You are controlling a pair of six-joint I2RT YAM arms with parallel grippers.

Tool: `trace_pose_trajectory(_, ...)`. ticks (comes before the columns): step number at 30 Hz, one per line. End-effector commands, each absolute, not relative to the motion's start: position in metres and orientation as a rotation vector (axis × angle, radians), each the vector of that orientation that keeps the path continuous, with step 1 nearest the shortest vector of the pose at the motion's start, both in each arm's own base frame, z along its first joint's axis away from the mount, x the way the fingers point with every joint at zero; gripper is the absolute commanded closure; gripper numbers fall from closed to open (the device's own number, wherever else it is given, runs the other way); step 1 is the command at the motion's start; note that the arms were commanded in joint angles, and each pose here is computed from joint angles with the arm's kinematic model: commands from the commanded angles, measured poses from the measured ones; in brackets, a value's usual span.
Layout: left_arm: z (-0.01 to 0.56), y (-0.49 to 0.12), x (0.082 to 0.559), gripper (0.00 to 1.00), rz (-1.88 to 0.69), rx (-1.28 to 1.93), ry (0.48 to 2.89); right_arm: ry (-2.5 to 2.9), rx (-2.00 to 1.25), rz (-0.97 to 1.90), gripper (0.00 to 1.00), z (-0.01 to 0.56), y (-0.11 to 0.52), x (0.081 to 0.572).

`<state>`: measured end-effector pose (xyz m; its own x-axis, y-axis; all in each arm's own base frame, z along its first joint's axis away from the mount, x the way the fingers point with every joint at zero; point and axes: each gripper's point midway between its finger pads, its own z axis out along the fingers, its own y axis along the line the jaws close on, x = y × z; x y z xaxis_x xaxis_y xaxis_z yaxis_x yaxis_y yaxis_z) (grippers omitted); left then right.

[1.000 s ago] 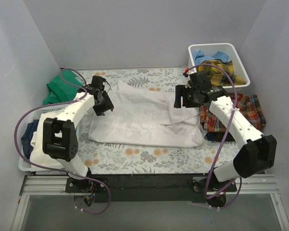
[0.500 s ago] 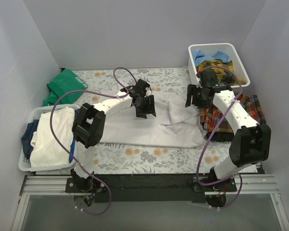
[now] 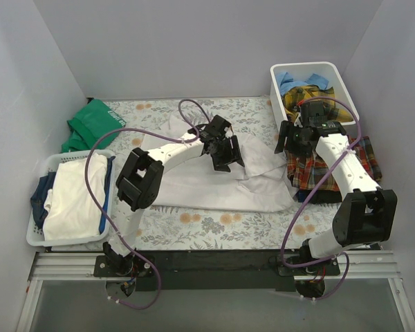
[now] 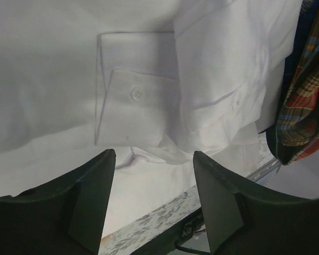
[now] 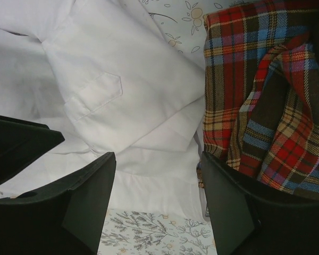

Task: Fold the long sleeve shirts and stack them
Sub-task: Fold the shirt

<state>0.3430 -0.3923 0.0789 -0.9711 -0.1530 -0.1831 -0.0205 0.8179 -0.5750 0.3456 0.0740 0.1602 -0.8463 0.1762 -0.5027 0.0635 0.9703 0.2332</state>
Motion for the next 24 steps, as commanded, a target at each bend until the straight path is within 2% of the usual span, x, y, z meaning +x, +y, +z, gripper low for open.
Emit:
trace_pose_trajectory(1,0.075,-0.405,0.330,0.40,-0.860,-0.182,2.842,2.538,0.179,0.313,0.27,0.171,0.075,0.346)
trace_pose_trajectory(10,0.044,-0.410,0.323,0.41,-0.731,-0.144,2.870,2.539,0.178,0.329,0.27,0.171,0.076,0.345)
trace_pose_trajectory(17,0.014,-0.395,0.335,0.42,-0.414,-0.054,2.864,2.533,0.173,0.341,0.27,0.171,0.077,0.344)
trace_pose_trajectory(24,0.011,-0.385,0.336,0.58,-0.251,-0.006,2.835,2.529,0.177,0.347,0.28,0.171,0.078,0.344)
